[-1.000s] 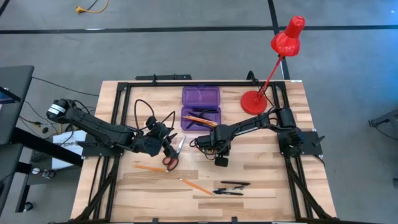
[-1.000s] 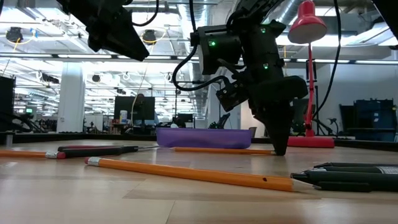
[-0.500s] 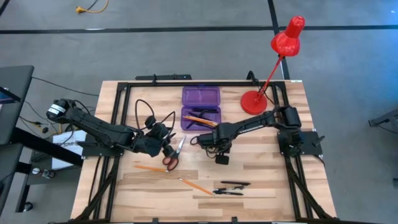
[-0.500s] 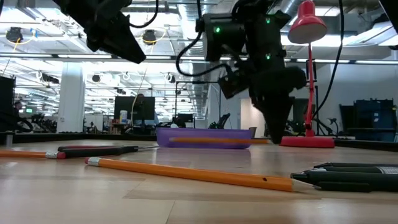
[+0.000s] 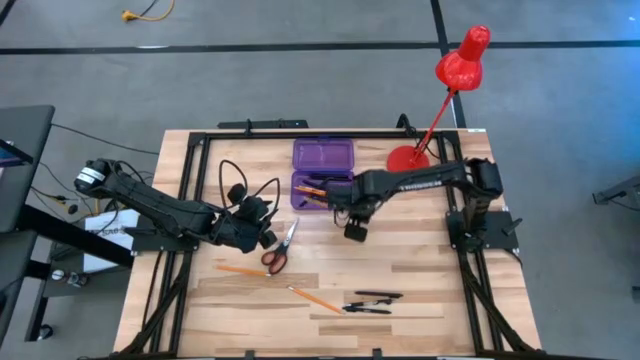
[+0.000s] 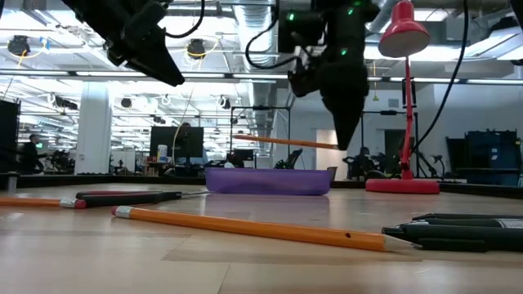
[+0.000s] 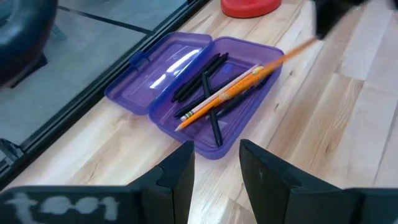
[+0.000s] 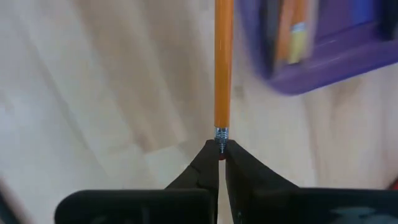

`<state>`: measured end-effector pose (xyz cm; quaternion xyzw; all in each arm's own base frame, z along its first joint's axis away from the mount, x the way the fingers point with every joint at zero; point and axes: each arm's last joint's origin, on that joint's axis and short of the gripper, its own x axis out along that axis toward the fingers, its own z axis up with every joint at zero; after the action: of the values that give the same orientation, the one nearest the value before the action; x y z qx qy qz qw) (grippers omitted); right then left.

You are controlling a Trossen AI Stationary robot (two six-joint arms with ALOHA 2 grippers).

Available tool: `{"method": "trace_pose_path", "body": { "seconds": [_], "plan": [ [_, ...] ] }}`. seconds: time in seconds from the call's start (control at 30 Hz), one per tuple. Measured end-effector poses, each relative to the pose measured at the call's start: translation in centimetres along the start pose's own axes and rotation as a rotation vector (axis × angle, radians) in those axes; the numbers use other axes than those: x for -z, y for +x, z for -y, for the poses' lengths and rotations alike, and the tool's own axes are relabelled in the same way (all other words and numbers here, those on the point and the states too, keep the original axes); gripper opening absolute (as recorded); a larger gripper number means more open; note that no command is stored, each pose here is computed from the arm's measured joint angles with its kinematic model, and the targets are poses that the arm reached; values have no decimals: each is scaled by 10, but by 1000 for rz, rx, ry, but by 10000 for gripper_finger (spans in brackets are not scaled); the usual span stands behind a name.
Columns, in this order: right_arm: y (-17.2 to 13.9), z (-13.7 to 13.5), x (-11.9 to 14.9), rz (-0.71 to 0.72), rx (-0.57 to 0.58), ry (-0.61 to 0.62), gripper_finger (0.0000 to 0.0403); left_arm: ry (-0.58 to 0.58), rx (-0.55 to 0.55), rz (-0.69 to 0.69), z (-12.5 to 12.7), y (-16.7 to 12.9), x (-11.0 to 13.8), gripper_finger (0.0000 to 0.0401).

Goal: Pick & place school supplies into a supply box
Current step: Put the yellow pencil into the purple supply box

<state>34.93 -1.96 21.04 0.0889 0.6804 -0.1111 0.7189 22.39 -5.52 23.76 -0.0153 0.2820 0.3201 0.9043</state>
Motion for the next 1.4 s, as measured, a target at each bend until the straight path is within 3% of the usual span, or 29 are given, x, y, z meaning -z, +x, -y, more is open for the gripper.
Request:
{"method": "trace_pose_path", "body": {
  "seconds": [0.23, 0.4, 0.47, 0.67, 0.9, 1.27, 1.4],
  "plan": [
    [10, 51, -20, 11, -4, 83, 0, 1, -10, 7, 0, 0, 0, 118],
    [9, 73, -34, 28, -31, 87, 0, -2, -10, 7, 0, 0, 0, 118],
    [11, 78, -43, 57, -32, 94, 0, -5, -16, 9, -1, 0, 0, 118],
    [18, 78, -41, -43, -40, 44, 0, -17, -20, 19, 0, 0, -1, 118],
    [19, 75, -43, -21, -42, 18, 3, -23, -27, 21, -1, 0, -1, 118],
    [19, 75, -45, -6, -42, 47, 107, -19, -22, 15, -1, 0, -1, 118],
    [10, 75, -39, -19, -44, 53, 132, 19, 55, -54, 1, 0, 3, 118]
  ]
}}
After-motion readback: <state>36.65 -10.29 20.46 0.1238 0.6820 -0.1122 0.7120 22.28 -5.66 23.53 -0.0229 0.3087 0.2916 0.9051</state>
